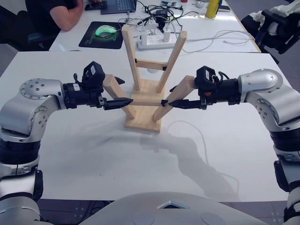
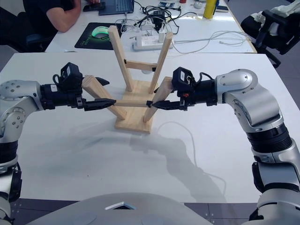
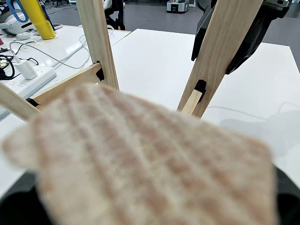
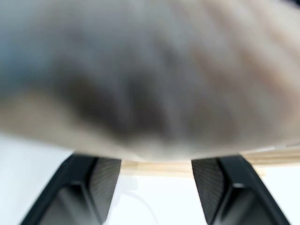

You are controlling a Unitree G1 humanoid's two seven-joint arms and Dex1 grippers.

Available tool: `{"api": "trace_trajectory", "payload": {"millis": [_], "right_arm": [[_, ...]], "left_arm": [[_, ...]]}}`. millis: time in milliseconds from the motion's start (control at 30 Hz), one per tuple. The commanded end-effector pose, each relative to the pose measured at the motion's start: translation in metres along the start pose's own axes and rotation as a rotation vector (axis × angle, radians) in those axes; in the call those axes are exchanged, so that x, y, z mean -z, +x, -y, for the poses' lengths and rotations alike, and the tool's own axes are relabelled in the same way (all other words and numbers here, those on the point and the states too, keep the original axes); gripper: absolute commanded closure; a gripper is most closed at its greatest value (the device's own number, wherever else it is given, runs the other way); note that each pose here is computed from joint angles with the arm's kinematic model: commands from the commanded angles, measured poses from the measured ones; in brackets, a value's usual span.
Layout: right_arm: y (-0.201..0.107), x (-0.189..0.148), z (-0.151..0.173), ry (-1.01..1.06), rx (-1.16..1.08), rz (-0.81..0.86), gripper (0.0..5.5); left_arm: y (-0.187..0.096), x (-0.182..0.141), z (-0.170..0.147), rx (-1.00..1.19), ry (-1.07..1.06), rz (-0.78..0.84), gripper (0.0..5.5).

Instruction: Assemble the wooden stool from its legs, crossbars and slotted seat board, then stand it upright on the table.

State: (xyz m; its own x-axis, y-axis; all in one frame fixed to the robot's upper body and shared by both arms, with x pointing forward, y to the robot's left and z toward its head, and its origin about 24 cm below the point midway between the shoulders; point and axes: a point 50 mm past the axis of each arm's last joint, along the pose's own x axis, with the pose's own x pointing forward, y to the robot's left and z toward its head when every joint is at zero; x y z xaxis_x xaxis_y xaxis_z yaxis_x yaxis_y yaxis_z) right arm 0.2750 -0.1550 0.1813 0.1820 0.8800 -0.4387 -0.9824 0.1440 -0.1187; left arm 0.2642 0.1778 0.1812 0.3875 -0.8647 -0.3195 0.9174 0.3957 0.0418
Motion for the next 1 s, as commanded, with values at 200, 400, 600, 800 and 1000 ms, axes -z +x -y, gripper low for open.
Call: {"api": "trace_trajectory", "payload": {"millis": [200, 400, 600, 800, 1000], "right_arm": [[0.029, 0.018, -0.009, 0.077, -0.075, -0.119, 3.43], [0.033, 0.005, -0.009, 0.084, -0.099, -0.070, 3.43], [0.040, -0.005, -0.010, 0.072, -0.129, -0.039, 3.43], [0.051, -0.015, -0.013, 0.049, -0.164, -0.014, 3.43], [0.042, -0.008, -0.008, 0.055, -0.126, -0.013, 3.43]], "left_arm": [[0.049, -0.021, 0.043, 0.206, -0.009, 0.113, 1.60], [0.051, -0.014, 0.045, 0.191, -0.044, 0.107, 1.60], [0.056, -0.014, 0.049, 0.206, -0.057, 0.118, 1.60], [0.062, -0.016, 0.055, 0.229, -0.066, 0.134, 1.60], [0.050, -0.007, 0.042, 0.152, -0.076, 0.109, 1.60]]}}
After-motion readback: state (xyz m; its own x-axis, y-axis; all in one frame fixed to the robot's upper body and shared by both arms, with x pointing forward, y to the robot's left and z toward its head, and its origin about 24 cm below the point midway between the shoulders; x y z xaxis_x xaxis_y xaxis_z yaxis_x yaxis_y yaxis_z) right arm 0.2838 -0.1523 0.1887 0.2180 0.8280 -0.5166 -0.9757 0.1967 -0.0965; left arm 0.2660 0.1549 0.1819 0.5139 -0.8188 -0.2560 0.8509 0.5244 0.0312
